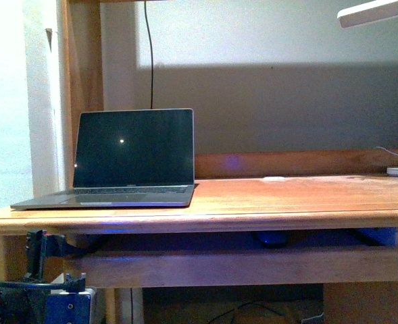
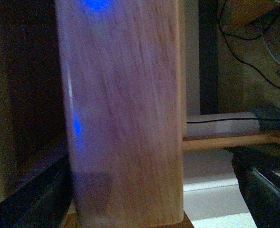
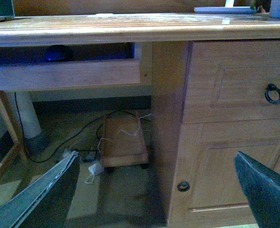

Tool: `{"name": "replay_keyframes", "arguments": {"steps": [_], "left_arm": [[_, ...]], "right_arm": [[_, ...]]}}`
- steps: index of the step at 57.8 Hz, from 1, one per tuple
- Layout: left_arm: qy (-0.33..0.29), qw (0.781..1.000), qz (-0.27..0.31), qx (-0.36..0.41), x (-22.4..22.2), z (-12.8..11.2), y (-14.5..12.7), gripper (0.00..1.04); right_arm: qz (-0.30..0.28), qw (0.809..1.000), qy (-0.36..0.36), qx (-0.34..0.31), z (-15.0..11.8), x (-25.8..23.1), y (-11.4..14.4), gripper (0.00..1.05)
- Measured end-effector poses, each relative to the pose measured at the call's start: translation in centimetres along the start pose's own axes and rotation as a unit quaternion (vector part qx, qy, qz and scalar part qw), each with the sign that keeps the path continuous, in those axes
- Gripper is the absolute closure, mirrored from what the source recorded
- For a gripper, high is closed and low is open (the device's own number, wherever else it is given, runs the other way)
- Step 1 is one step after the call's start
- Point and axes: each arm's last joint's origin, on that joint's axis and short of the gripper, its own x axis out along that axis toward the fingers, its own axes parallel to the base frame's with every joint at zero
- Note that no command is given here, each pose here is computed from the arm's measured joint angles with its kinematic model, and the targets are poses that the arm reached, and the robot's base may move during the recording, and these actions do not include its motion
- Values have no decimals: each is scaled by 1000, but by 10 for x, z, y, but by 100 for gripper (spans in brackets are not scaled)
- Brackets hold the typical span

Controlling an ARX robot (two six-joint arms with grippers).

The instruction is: Place mouse

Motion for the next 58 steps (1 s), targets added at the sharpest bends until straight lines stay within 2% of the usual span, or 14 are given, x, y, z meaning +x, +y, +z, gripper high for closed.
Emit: {"name": "replay_keyframes", "arguments": {"steps": [13, 21, 28, 33, 38, 45, 58], "left_arm": [[-13, 1000, -19, -17, 11, -3, 3, 8], [-17, 998, -47, -35, 14, -1, 3, 8], [-10, 992, -91, -85, 10, 7, 12, 8], [-4, 972, -152, -177, 1, 19, 27, 8], [-1, 948, -213, -235, -15, 32, 38, 8], [-13, 918, -275, -286, -39, 49, 46, 8], [-66, 868, -349, -347, -72, 79, 60, 8]], "right_arm": [[0, 1000, 0, 0, 0, 0, 0, 7], [0, 1000, 0, 0, 0, 0, 0, 7], [0, 1000, 0, 0, 0, 0, 0, 7], [0, 1000, 0, 0, 0, 0, 0, 7], [0, 1000, 0, 0, 0, 0, 0, 7], [0, 1000, 0, 0, 0, 0, 0, 7], [0, 1000, 0, 0, 0, 0, 0, 7]]}}
